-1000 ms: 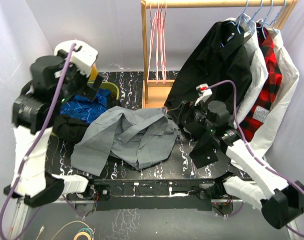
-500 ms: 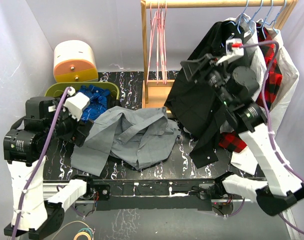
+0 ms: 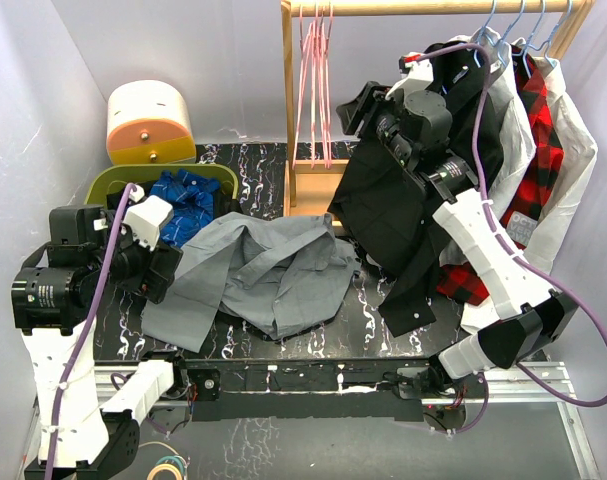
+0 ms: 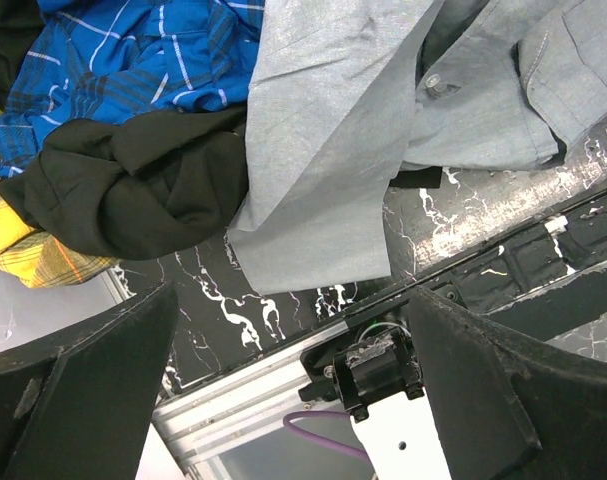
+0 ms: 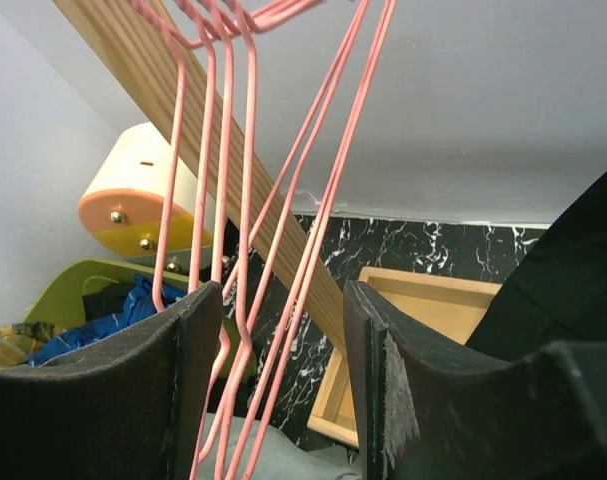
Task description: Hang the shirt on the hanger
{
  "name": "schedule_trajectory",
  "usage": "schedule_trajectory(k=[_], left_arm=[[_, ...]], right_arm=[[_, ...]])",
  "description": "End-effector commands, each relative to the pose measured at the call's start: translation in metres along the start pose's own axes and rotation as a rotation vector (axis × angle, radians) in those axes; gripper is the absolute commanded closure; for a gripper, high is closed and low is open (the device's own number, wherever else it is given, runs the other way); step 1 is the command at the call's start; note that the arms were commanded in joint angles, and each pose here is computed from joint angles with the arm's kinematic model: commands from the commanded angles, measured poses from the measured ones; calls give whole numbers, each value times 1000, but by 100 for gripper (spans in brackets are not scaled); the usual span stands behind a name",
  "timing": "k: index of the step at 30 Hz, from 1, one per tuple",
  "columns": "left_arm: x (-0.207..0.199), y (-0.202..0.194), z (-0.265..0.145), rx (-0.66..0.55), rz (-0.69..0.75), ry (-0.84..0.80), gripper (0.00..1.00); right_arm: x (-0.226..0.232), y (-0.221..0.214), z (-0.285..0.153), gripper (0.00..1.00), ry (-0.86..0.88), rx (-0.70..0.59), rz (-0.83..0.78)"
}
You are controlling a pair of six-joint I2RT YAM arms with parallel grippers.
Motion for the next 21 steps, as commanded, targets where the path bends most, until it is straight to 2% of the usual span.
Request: schedule_trajectory(k=[1, 21], left_arm=[[-6, 2, -2, -21, -4, -35, 4], [-6, -12, 7, 24, -13, -37, 6]], right_arm=[[12, 52, -10, 46, 21, -156, -6], [19, 23, 7, 47, 58, -92, 8]])
Point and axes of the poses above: each gripper's point midway between its finger pads, its own z axis out along the fingers, its own x axis along the line the jaws close on, y = z × x, the point moved 2 cm from there along -z, back along the fingers, and after that the axes turned 3 degrees about -z, right-handed, at the moved point
